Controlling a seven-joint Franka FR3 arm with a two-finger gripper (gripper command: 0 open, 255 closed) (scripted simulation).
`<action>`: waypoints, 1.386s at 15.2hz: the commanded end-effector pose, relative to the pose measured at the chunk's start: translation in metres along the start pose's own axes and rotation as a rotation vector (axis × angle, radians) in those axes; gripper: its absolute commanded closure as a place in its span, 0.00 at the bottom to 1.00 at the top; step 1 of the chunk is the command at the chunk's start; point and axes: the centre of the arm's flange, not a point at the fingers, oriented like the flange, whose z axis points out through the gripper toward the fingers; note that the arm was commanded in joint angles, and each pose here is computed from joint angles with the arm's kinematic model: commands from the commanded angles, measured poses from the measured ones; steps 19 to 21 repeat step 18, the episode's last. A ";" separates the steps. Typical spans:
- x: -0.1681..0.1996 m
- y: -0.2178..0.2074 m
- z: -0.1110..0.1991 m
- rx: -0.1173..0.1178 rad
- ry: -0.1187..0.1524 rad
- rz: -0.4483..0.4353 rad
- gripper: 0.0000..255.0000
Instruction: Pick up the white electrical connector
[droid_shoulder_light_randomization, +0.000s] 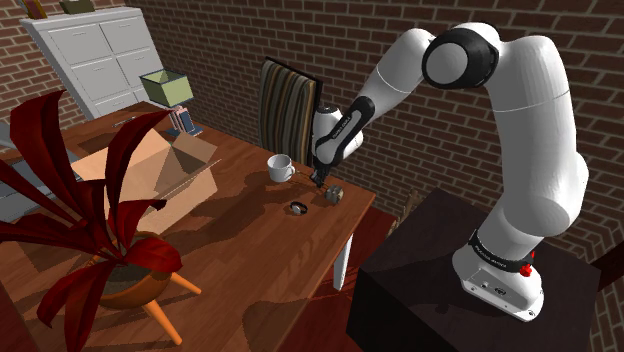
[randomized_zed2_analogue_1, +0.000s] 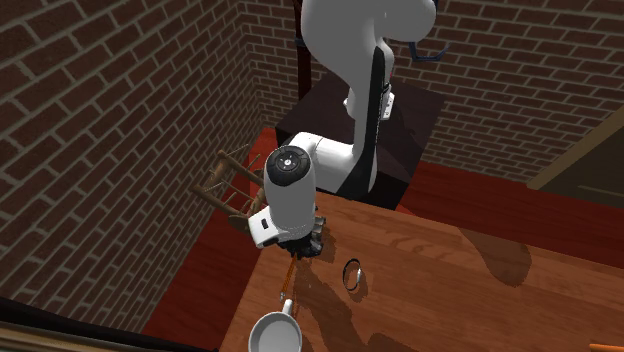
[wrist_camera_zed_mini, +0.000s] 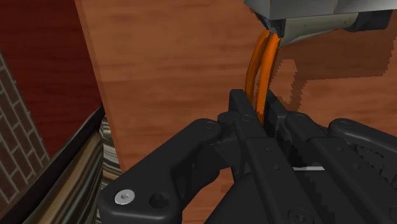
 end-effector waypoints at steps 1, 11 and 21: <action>0.000 0.000 0.000 0.000 0.000 0.000 1.00; 0.003 -0.001 -0.053 0.000 0.000 0.000 1.00; 0.005 -0.002 -0.080 0.000 0.000 0.000 1.00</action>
